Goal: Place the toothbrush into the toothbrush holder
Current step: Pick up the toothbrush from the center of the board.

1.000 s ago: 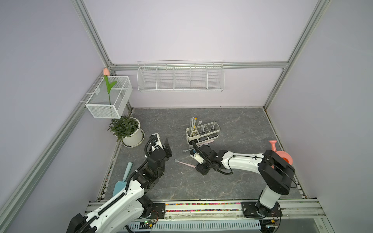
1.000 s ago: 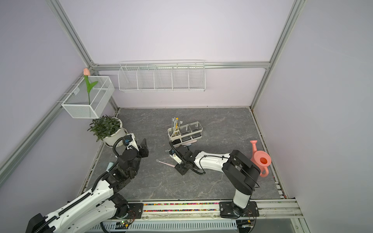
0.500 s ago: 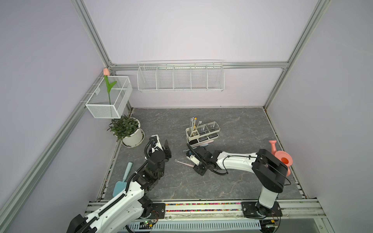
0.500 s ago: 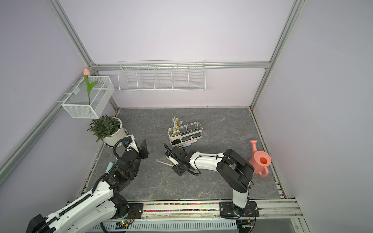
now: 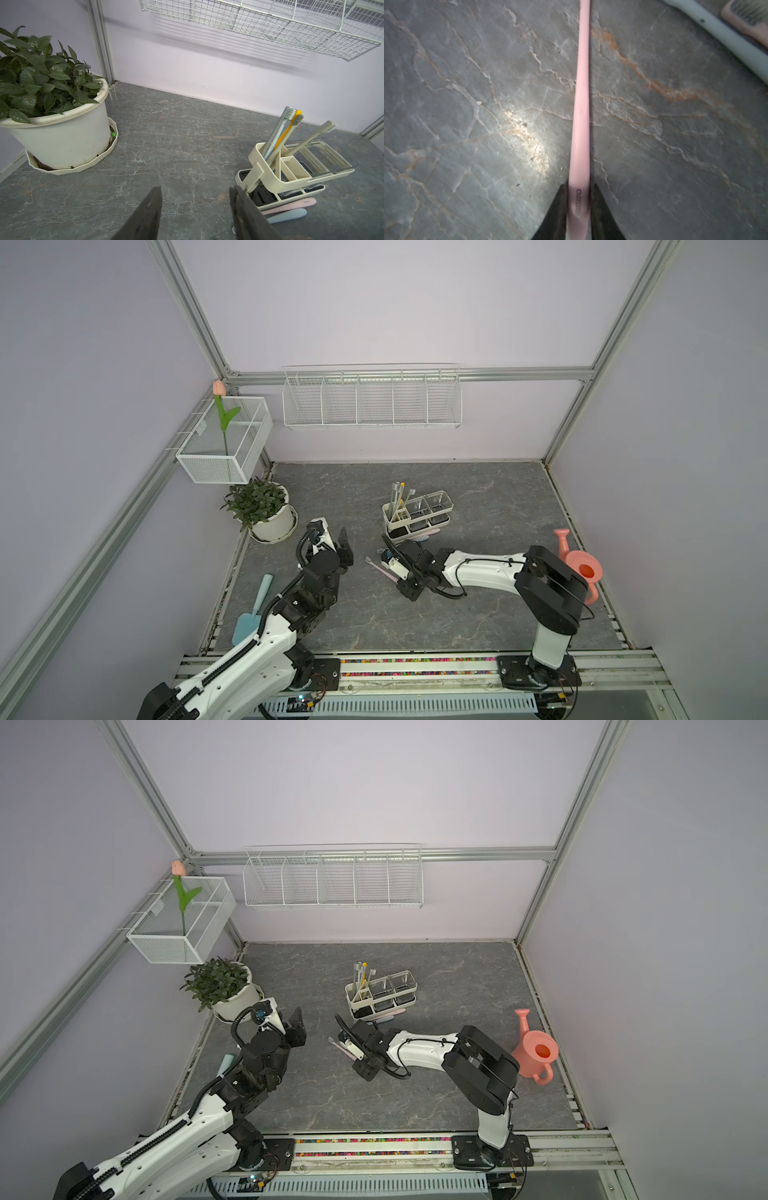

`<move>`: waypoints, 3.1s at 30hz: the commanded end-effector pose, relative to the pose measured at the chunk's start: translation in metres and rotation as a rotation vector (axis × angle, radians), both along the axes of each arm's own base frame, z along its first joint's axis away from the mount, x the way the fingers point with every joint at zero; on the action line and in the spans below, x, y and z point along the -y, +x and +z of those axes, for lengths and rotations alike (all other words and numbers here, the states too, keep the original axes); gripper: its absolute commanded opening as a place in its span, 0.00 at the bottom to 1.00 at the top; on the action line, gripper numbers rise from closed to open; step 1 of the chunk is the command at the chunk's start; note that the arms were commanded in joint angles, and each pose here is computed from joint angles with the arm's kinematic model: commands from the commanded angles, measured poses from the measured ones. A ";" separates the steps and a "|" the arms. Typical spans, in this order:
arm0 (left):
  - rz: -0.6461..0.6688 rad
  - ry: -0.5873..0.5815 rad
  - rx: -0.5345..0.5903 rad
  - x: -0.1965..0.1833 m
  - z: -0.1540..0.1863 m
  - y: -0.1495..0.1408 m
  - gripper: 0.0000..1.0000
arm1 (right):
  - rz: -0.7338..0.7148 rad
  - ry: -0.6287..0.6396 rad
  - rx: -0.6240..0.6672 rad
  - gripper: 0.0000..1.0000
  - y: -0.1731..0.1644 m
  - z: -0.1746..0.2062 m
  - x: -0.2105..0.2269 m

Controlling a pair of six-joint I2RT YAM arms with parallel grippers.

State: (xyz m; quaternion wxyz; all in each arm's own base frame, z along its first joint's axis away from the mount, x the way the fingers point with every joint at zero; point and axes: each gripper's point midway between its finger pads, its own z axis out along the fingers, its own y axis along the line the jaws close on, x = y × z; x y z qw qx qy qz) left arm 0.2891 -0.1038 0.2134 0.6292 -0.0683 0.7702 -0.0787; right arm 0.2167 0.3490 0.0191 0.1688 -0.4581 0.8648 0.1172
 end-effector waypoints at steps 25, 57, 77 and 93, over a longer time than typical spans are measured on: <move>-0.023 -0.021 -0.033 0.009 -0.007 0.006 0.57 | -0.068 0.019 -0.003 0.07 -0.004 0.013 0.008; -0.109 0.010 -0.131 0.033 -0.023 0.017 0.60 | -0.219 0.048 0.247 0.07 0.021 0.065 0.049; -0.336 -0.058 -0.229 0.062 -0.028 0.029 0.62 | -0.277 0.071 0.325 0.07 0.029 0.074 0.071; -0.649 -0.220 -0.242 0.120 -0.020 0.013 0.63 | -0.324 0.147 0.384 0.07 0.039 0.094 0.071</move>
